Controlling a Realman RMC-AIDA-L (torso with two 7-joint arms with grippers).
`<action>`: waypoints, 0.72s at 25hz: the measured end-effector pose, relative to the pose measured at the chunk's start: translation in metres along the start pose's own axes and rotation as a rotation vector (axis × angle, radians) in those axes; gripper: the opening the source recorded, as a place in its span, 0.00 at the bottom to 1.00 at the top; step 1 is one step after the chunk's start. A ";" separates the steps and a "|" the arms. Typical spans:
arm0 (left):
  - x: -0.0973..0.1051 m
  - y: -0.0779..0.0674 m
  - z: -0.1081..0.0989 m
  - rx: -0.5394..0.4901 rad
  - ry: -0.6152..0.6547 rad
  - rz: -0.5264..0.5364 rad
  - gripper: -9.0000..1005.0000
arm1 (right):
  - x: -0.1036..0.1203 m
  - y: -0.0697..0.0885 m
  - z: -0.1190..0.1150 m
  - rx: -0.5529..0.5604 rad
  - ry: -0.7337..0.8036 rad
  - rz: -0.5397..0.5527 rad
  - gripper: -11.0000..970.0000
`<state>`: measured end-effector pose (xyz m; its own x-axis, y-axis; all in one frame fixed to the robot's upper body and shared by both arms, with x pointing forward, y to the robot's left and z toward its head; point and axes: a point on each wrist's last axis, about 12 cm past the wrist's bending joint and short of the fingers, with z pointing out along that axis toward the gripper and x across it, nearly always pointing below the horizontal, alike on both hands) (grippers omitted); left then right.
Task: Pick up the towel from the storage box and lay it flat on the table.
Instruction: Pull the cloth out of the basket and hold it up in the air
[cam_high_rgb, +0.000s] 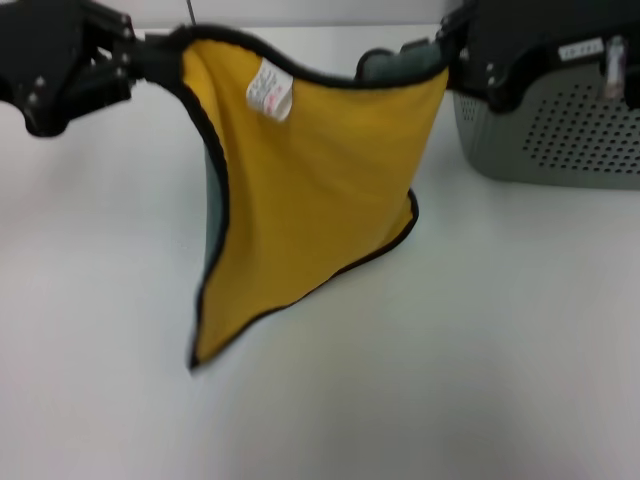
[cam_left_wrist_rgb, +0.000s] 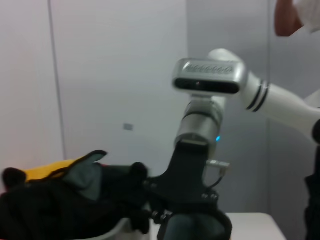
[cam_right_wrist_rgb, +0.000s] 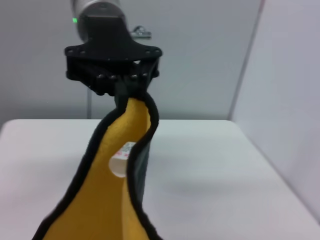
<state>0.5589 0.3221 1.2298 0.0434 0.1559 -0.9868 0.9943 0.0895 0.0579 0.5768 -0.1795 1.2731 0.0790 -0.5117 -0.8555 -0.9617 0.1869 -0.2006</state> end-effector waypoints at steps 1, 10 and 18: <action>-0.002 0.001 -0.001 -0.012 0.000 0.006 0.03 | -0.005 -0.001 -0.003 0.021 0.012 -0.002 0.01; -0.015 0.012 0.002 -0.075 -0.014 0.053 0.03 | -0.034 -0.029 -0.013 0.136 0.086 -0.015 0.01; -0.004 -0.015 -0.009 -0.022 -0.011 0.003 0.03 | -0.032 0.013 -0.013 0.072 0.171 -0.028 0.01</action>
<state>0.5427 0.3289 1.2339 0.0481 0.1453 -0.9882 0.9918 0.1106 0.0645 0.5586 -0.1722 1.3039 0.0535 -0.6512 -0.7570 -0.9381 0.2270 -0.2615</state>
